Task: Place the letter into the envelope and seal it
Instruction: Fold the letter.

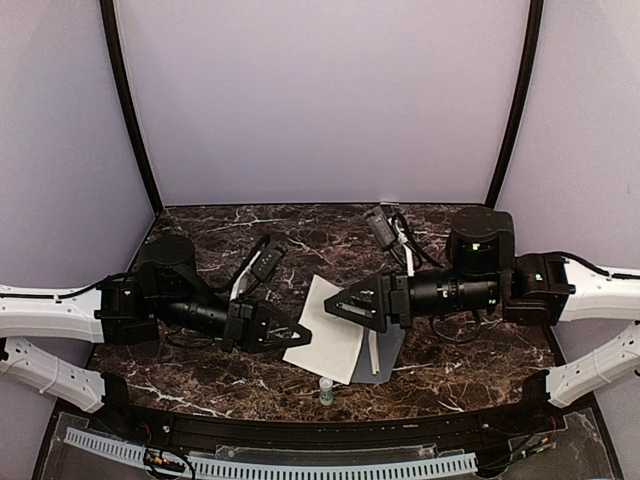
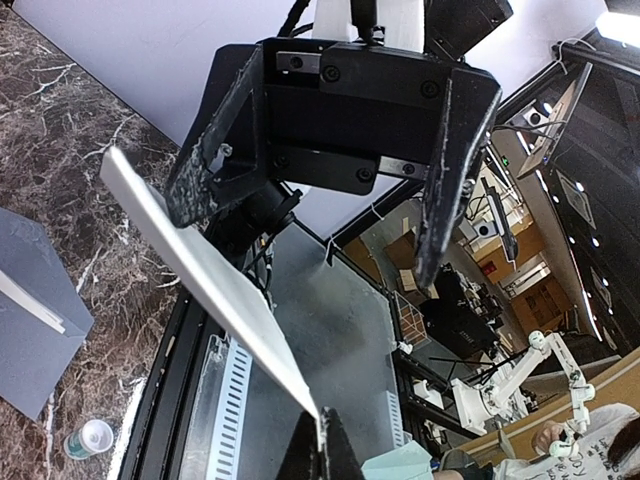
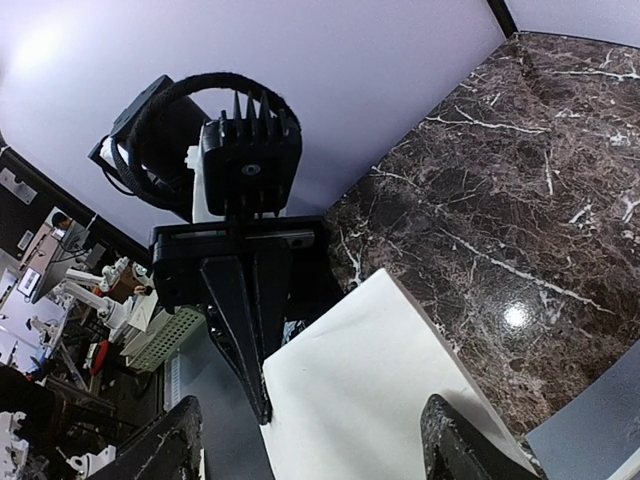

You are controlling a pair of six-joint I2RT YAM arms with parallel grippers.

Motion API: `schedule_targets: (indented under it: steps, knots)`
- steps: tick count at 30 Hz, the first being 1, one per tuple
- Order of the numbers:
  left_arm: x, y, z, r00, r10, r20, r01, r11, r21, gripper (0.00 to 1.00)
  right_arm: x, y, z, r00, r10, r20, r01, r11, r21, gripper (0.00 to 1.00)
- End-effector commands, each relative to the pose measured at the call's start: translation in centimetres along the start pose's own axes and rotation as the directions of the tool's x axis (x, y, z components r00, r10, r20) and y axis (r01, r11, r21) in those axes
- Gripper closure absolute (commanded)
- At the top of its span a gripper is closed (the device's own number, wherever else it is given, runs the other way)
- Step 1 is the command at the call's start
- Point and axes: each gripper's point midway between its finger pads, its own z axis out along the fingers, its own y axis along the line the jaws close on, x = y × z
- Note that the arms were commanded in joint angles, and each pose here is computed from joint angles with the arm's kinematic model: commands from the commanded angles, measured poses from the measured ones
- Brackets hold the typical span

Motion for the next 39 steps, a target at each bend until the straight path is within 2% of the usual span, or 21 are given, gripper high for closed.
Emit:
schedule_targets:
  steps: [1,7,10,14,17,21,25,28,31,33,34,38,39]
  knots:
    - [-1.6,-1.3,-0.4,0.997,0.056,0.051,-0.057,0.998,0.012,1.0,-1.4,0.7,-0.8,0.998,0.002,0.063,0.0,1.0,-0.028,0.25]
    - [-2.9,-0.6,-1.6,0.985,0.068,0.16,-0.059,0.997,-0.057,1.0,-1.8,-3.0,-2.7,0.983,0.101,0.154,-0.114,0.99,0.084,0.1]
    - [-3.7,0.1,-2.3,0.969,0.053,0.242,-0.033,0.996,-0.084,1.0,-1.5,-3.4,-3.1,0.97,0.153,0.189,-0.163,0.986,0.04,0.06]
    - [-4.3,0.1,-2.7,0.957,0.054,0.284,-0.031,0.996,-0.086,1.0,-1.0,-2.8,-2.8,0.968,0.173,0.181,-0.172,0.985,-0.024,0.06]
    - [-4.4,0.0,-2.5,0.957,0.052,0.286,-0.032,0.997,-0.075,1.0,-1.3,-0.9,-2.4,0.975,0.156,0.157,-0.139,0.984,-0.114,0.18]
    - [-4.3,-0.1,-2.1,0.959,0.038,0.28,-0.024,0.998,-0.054,1.0,-1.6,0.4,-2.0,0.978,0.134,0.158,-0.108,0.981,-0.164,0.23]
    - [-4.3,-0.2,-2.0,0.959,0.03,0.282,-0.02,0.999,-0.039,1.0,-1.9,0.5,-1.6,0.975,0.139,0.172,-0.108,0.978,-0.177,0.33]
    - [-4.3,-0.2,-2.0,0.958,0.029,0.284,-0.019,0.999,-0.036,1.0,-2.1,0.6,-1.3,0.971,0.15,0.183,-0.114,0.974,-0.197,0.52]
    - [-4.3,0.0,-1.9,0.959,0.024,0.281,-0.014,0.999,-0.038,1.0,-2.2,0.3,-1.2,0.964,0.168,0.204,-0.127,0.972,-0.2,0.84]
    - [-4.1,0.4,-1.6,0.962,0.014,0.271,-0.001,0.999,-0.047,1.0,-2.3,0.0,-1.4,0.959,0.179,0.22,-0.137,0.971,-0.194,1.0]
    - [-3.9,0.6,-1.5,0.964,0.007,0.264,0.008,0.999,-0.054,0.99,-2.3,-0.2,-1.5,0.957,0.183,0.227,-0.141,0.972,-0.189,1.0]
    - [-3.3,1.8,-0.9,0.971,-0.024,0.239,0.044,0.996,-0.079,0.83,-2.3,-1.4,-2.4,0.945,0.191,0.266,-0.159,0.978,-0.138,1.0]
    - [-3.2,2.2,-0.7,0.971,-0.032,0.236,0.055,0.995,-0.089,0.73,-2.3,-1.9,-2.7,0.942,0.194,0.275,-0.168,0.979,-0.114,1.0]
